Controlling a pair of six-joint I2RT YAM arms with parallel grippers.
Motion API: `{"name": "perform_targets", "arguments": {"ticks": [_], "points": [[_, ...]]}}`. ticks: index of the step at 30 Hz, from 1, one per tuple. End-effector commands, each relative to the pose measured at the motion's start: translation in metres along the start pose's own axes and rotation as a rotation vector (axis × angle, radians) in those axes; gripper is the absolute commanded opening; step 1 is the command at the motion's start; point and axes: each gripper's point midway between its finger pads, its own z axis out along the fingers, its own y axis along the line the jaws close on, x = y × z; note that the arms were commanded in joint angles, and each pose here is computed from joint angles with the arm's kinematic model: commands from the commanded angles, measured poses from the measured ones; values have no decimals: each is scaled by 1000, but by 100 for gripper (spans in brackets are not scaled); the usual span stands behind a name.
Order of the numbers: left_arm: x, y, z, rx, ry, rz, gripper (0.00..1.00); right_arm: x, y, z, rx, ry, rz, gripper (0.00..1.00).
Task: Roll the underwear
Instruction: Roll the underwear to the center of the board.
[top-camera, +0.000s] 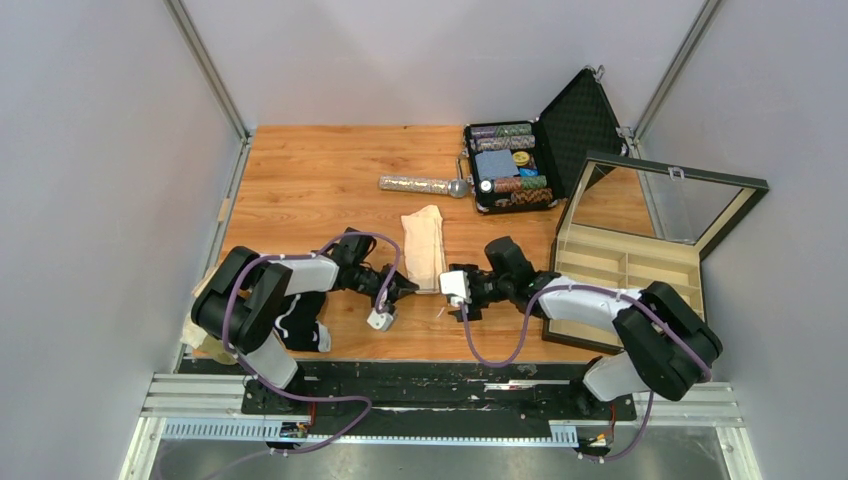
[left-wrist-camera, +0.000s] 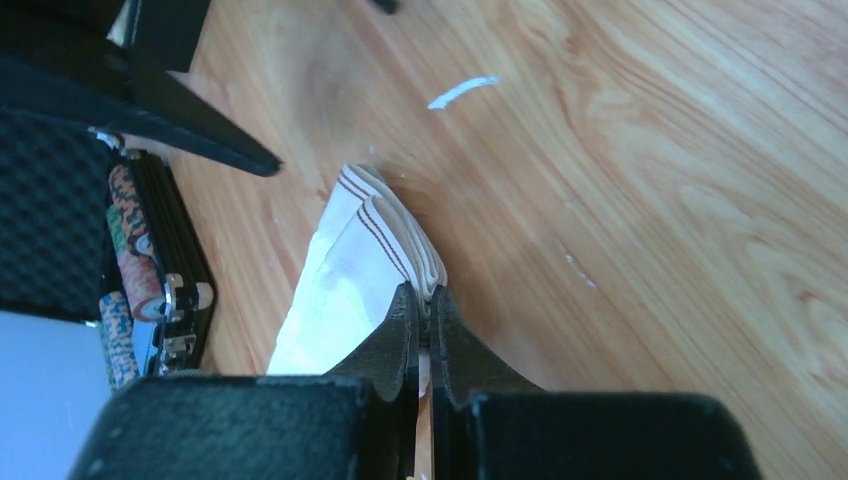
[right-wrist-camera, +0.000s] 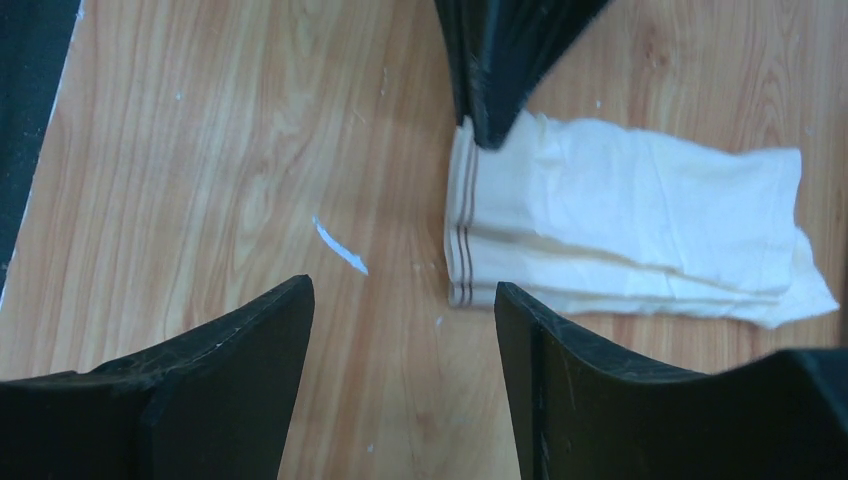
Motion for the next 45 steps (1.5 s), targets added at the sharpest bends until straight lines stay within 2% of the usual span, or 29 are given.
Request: {"name": "perform_targets", "arguments": {"ticks": [1,7,13,23,31,42,45], "points": [[0,36,-5,-110,-52,-103,0,-41,-37,12,172,-112,-194,69],[-5,39,-14,-131,-81,-202,0,-50,-45,29,223,-128,-268,70],[-4,38,-20,-149,-84,-250,0,-41,-43,40,200,-100,-284,62],[1,49,-24,-182,-89,-301,0,-32,-57,52,273,-68,-309,57],[3,50,-27,-197,-92,-354,0,-27,-64,56,299,-43,-307,42],[11,61,-31,-230,-85,-410,0,-13,-61,64,272,0,-316,41],[12,59,-33,-231,-82,-411,0,-13,-63,64,277,4,-309,32]]}}
